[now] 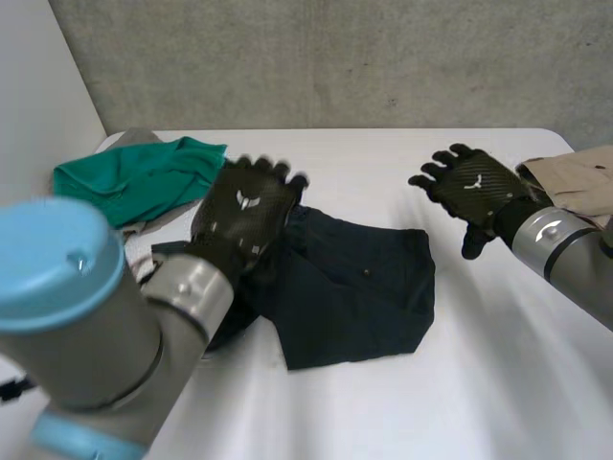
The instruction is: Fold the laundry.
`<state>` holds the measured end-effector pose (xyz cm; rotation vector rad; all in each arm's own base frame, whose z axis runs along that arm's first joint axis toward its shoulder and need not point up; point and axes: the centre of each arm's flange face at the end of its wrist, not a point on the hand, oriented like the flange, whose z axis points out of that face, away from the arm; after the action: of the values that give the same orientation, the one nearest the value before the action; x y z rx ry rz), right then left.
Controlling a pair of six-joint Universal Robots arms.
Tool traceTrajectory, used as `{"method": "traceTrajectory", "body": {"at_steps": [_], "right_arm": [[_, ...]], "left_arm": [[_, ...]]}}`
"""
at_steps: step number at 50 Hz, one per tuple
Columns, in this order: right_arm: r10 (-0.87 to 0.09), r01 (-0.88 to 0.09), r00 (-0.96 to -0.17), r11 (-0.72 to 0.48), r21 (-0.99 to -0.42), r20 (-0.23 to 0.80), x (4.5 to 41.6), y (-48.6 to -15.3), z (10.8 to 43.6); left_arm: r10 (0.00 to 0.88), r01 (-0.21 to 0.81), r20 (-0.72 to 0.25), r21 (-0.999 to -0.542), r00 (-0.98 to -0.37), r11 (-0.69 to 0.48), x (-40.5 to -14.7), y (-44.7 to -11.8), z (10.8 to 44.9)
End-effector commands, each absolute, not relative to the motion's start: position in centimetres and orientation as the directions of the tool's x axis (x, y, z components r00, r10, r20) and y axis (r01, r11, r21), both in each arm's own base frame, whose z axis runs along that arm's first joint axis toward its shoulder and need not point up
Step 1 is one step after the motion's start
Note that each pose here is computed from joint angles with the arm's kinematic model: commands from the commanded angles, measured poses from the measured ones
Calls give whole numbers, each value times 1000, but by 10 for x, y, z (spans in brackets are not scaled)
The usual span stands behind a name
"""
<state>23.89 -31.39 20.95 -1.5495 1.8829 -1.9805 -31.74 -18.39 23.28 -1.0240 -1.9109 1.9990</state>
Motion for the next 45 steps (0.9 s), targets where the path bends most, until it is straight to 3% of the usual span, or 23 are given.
{"method": "traceTrajectory", "body": {"at_steps": [1,3,7,28,35,38,45], "right_arm": [[-577,-682,-342,-391,-618,742,255,-332,181],[-550,-704,-298,-425,-568,781,257,-341,175],[-546,-712,-252,-455,-535,799,262,-352,159],[-633,-651,-201,-484,-584,748,274,-369,99],[-643,-612,-221,-493,-618,733,283,-361,117],[-635,-577,-290,-481,-660,716,284,-357,152],[-598,-506,-426,-464,-727,679,275,-343,229]], "left_arm": [[660,380,-342,-920,-670,-91,-318,-148,193],[689,390,-342,-916,-639,-93,-327,-139,180],[707,385,-344,-916,-618,-110,-338,-135,166],[696,418,-361,-903,-621,-95,-364,-166,122],[670,397,-363,-911,-647,-110,-366,-180,133],[659,380,-369,-915,-655,-134,-368,-182,143],[528,258,-362,-930,-768,-261,-346,-204,232]]}}
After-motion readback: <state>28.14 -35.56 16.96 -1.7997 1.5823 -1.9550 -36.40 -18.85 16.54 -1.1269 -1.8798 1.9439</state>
